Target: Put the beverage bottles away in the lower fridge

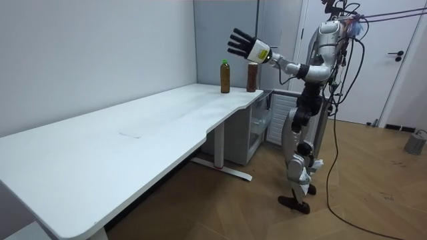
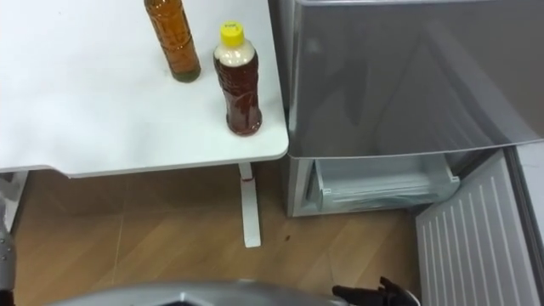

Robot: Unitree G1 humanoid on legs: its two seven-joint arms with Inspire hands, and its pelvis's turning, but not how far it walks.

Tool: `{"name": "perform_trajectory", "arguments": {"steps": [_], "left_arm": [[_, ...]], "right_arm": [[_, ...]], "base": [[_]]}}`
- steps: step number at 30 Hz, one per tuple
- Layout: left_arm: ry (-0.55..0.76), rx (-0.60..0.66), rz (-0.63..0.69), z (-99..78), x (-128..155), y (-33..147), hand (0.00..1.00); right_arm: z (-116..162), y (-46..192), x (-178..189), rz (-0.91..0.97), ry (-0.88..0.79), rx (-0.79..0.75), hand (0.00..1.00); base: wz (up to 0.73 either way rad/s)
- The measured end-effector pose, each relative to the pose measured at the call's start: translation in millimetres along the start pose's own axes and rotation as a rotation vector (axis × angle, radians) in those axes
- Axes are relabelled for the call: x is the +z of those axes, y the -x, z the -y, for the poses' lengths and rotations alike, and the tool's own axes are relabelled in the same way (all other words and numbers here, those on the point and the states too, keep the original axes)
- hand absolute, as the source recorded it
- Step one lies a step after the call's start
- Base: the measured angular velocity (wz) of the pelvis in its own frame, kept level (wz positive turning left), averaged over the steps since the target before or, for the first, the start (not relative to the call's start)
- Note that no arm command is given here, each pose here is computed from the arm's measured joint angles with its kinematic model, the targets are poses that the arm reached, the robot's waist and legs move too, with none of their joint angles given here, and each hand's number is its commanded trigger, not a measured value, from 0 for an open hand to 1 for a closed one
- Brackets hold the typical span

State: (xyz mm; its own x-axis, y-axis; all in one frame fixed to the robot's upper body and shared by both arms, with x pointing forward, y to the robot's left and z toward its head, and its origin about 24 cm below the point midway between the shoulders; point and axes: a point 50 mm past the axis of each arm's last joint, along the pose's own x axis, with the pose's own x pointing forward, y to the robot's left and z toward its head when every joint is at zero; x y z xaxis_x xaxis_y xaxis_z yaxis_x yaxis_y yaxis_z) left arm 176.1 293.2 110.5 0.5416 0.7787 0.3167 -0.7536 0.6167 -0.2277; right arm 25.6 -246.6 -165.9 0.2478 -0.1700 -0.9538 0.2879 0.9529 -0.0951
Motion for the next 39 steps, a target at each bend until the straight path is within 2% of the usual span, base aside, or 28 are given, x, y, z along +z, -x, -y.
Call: {"name": "perform_trajectory", "arguments": {"steps": [8, 17, 21, 29, 39], "left_arm": [[0.052, -0.395, 0.002, 42.0, 9.2, 16.5, 0.0], [0.126, -0.691, 0.051, 78.4, 21.9, 23.3, 0.0], [0.119, -0.801, 0.013, 85.9, 18.9, 30.1, 0.0], [0.15, -1.021, 0.027, 100.9, 26.6, 47.4, 0.0], [0.153, -1.126, 0.017, 105.1, 25.8, 54.0, 0.0]], "right_arm": [[-3.9, -1.8, 6.2, 0.01, -0.014, 0.038, 0.0], [-6.5, -3.6, 10.6, 0.002, -0.018, 0.057, 0.0], [-6.5, -3.6, 11.0, 0.006, -0.018, 0.056, 0.0], [-5.1, -4.4, 13.1, -0.009, -0.023, 0.048, 0.0], [-4.1, -4.6, 12.6, -0.021, -0.025, 0.037, 0.0]], "base": [[0.01], [0.0], [0.0], [0.0], [0.0]]}}
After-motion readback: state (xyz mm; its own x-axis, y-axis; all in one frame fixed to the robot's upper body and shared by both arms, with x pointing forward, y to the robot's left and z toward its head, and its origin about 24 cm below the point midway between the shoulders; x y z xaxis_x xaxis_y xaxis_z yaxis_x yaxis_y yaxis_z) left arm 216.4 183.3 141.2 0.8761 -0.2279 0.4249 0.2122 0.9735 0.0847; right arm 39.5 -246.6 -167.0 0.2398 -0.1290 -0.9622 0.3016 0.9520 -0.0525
